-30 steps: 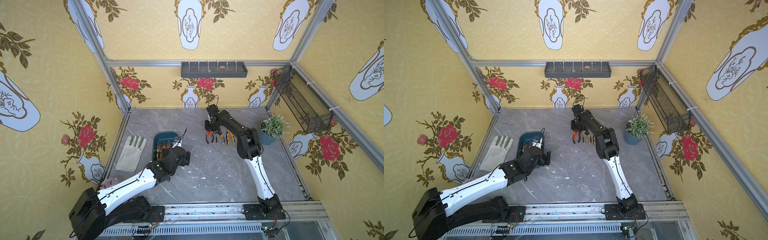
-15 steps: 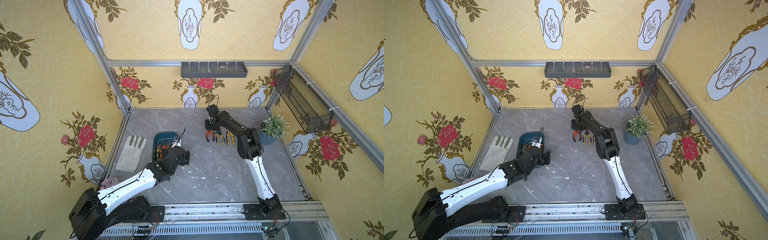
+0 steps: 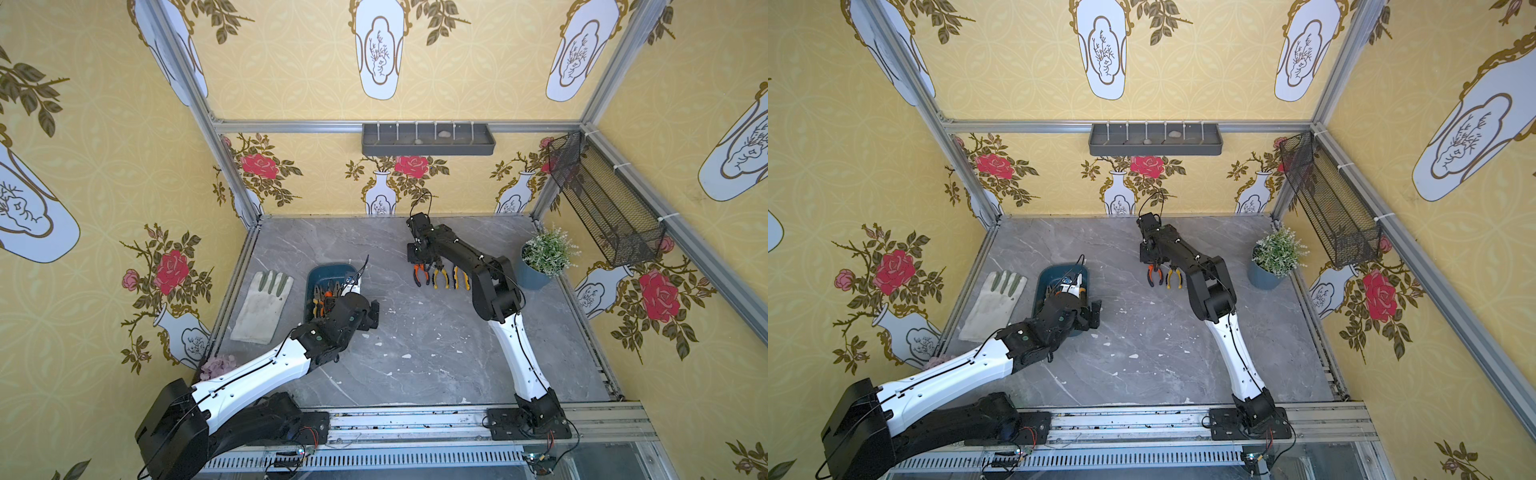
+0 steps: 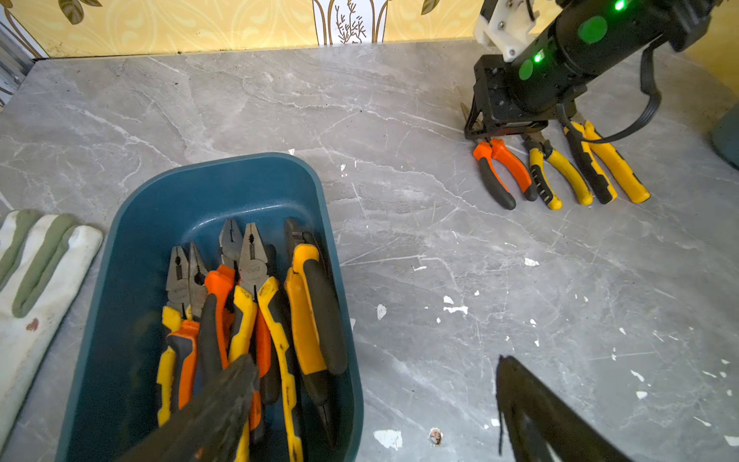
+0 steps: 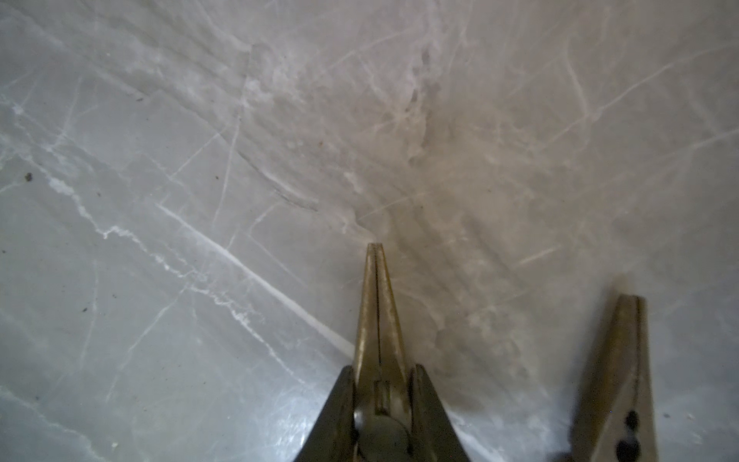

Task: Take the pliers out of the storage box
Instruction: Place the pliers at the center of the board.

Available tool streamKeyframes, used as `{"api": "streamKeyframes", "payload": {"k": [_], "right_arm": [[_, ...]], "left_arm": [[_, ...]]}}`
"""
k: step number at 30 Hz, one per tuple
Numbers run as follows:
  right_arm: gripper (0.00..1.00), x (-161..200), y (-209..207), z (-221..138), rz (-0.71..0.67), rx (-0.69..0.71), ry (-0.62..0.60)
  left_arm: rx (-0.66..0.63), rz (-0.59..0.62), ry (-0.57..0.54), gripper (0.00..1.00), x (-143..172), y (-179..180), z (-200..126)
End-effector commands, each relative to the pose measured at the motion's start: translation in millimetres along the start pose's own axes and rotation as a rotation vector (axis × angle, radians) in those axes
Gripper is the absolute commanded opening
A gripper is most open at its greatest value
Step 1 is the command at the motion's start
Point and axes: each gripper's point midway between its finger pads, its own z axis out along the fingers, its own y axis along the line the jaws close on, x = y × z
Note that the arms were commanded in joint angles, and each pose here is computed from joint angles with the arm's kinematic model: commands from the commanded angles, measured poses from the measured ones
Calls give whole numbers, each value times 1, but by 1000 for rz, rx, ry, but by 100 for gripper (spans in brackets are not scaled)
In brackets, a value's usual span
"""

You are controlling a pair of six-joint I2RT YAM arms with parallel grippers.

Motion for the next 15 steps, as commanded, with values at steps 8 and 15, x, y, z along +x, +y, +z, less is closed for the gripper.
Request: {"api": "streamKeyframes", "payload": {"k": [8,15], "right_arm": [[24,27,-7,-5,23,38,96],[24,27,-4,-7,42,26,98]], "left_arm": [[3,-21,-5,95,3,3,-4],[5,-23,-7,95,3,3,-4]]}}
